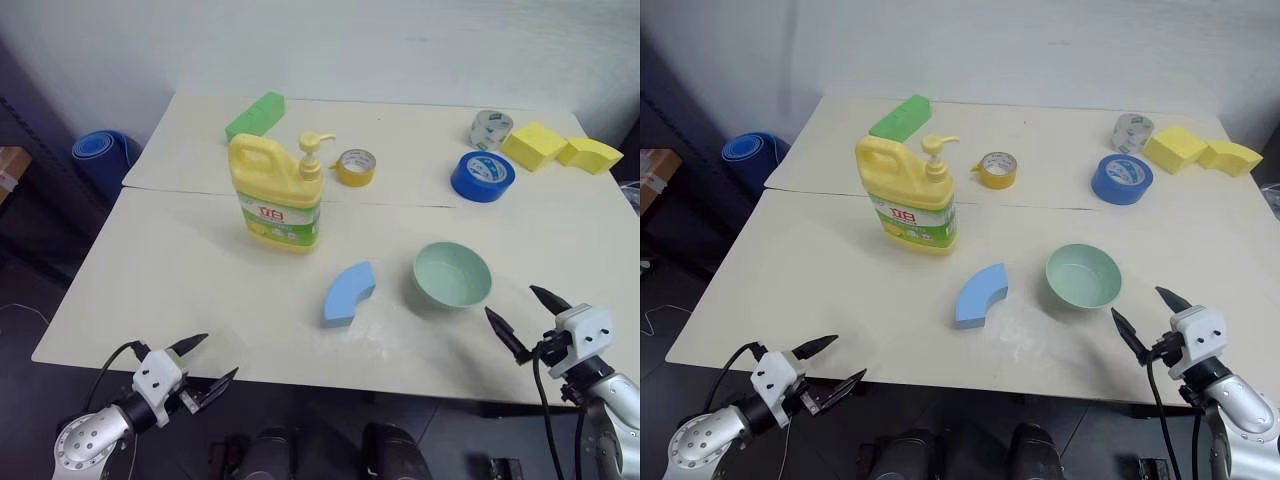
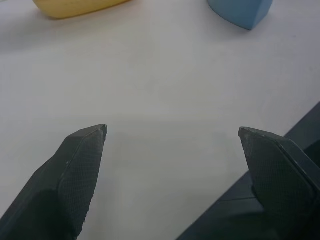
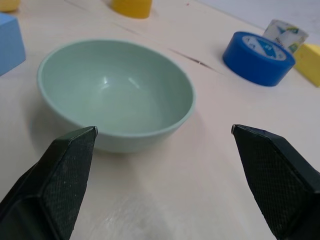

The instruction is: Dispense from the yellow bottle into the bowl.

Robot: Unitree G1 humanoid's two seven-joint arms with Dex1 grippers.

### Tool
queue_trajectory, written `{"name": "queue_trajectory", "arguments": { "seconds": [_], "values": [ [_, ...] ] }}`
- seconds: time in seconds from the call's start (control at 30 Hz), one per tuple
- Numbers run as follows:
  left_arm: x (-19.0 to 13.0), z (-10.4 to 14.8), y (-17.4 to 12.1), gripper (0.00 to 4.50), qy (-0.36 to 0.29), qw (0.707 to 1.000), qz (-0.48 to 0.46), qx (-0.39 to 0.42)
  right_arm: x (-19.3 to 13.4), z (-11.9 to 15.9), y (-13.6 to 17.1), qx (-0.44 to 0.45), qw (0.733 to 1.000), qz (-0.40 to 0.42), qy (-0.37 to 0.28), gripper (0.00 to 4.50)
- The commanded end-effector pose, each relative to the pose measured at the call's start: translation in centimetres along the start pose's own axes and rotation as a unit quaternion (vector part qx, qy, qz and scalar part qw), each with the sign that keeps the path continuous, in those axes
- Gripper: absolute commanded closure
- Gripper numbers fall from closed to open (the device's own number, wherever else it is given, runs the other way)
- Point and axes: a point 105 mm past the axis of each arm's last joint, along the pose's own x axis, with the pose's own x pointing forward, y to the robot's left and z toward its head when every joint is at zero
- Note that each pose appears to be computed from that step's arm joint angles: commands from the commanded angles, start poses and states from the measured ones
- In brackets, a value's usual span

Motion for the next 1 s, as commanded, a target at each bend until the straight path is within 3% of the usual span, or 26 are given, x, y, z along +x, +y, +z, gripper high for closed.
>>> {"name": "queue_trajectory", "arguments": {
  "seconds": [0.03,0.2,0.43,0.57,0.77,0.83,1.0],
  "values": [
    [0.5,1.6,-0.1,0.04,-0.029,0.999,-0.02,-0.02,0.0,1.4,-0.3,-0.015,1.0,0.015,-0.019,0.0],
    [2.1,7.3,-1.1,0.04,-0.133,0.975,-0.144,-0.105,2.2,4.9,3.2,-0.012,0.992,0.121,-0.029,0.0],
    [4.3,11.4,-1.1,0.04,-0.177,0.963,-0.197,-0.048,6.1,5.1,4.9,-0.045,0.989,0.14,0.009,0.0],
    [3.6,11.3,-0.8,0.04,-0.178,0.963,-0.195,-0.046,7.0,6.6,8.8,-0.079,0.965,0.248,-0.009,0.0],
    [2.6,8.8,-0.7,0.04,-0.132,0.97,-0.196,-0.05,10.7,7.7,13.8,-0.176,0.922,0.345,-0.002,0.0],
    [2.4,8.2,-0.6,0.04,-0.123,0.973,-0.191,-0.046,12.2,7.8,14.3,-0.224,0.907,0.355,0.01,0.0],
    [2.0,7.5,-0.4,0.04,-0.115,0.977,-0.173,-0.042,14.3,7.8,13.5,-0.378,0.829,0.41,0.041,0.0]
  ]
}}
